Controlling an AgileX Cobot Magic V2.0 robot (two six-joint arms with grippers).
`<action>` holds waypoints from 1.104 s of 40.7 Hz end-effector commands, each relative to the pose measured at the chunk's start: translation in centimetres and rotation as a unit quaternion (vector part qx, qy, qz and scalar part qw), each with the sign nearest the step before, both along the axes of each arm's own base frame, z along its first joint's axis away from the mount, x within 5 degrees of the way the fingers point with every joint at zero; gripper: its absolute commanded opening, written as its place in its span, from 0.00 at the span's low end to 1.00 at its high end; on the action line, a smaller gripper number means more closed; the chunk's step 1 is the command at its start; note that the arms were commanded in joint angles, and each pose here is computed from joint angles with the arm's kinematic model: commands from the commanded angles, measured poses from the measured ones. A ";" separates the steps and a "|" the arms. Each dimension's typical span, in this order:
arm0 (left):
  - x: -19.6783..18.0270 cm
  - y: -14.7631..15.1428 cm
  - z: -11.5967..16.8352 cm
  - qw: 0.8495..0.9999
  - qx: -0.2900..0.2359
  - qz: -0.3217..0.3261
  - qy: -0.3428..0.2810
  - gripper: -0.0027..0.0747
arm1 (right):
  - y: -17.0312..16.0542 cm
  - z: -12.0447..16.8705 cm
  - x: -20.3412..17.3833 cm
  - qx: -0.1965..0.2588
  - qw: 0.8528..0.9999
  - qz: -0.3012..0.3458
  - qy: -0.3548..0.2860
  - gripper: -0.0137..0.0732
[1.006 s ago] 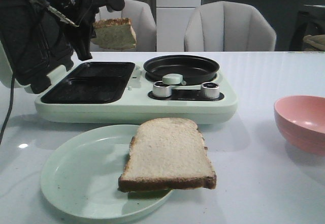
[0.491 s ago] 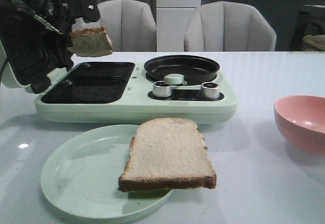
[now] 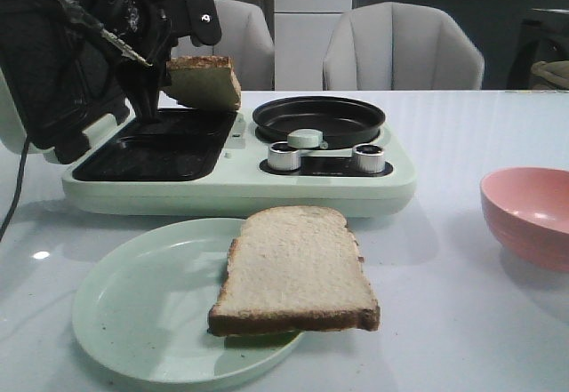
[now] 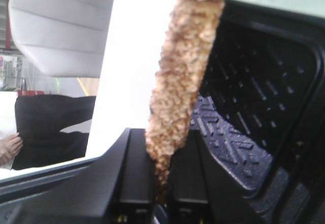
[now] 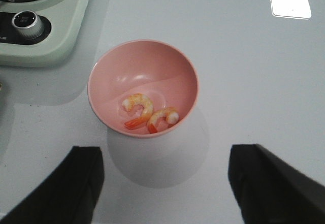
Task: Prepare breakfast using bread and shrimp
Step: 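Lower the bread onto the far press plate and open the left gripper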
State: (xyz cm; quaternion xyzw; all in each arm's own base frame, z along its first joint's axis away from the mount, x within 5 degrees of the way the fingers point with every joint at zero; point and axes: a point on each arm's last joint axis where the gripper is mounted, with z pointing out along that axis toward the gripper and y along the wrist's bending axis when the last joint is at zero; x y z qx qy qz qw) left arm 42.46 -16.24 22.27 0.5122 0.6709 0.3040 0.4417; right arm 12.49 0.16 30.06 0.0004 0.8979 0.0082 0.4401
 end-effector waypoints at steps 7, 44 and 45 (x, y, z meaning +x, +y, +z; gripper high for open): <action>-0.2 0.6 3.7 0.998 -0.006 0.029 -0.052 0.17 | 0.0 1.7 0.5 -0.002 0.999 0.001 -0.051 0.86; -4.5 0.5 4.5 0.997 -0.040 0.053 -0.026 0.56 | 0.0 1.7 0.5 -0.002 0.999 0.001 -0.051 0.86; -4.7 0.6 4.6 0.996 -0.054 0.062 -0.021 0.56 | 0.0 1.7 0.5 -0.002 0.999 0.001 -0.051 0.86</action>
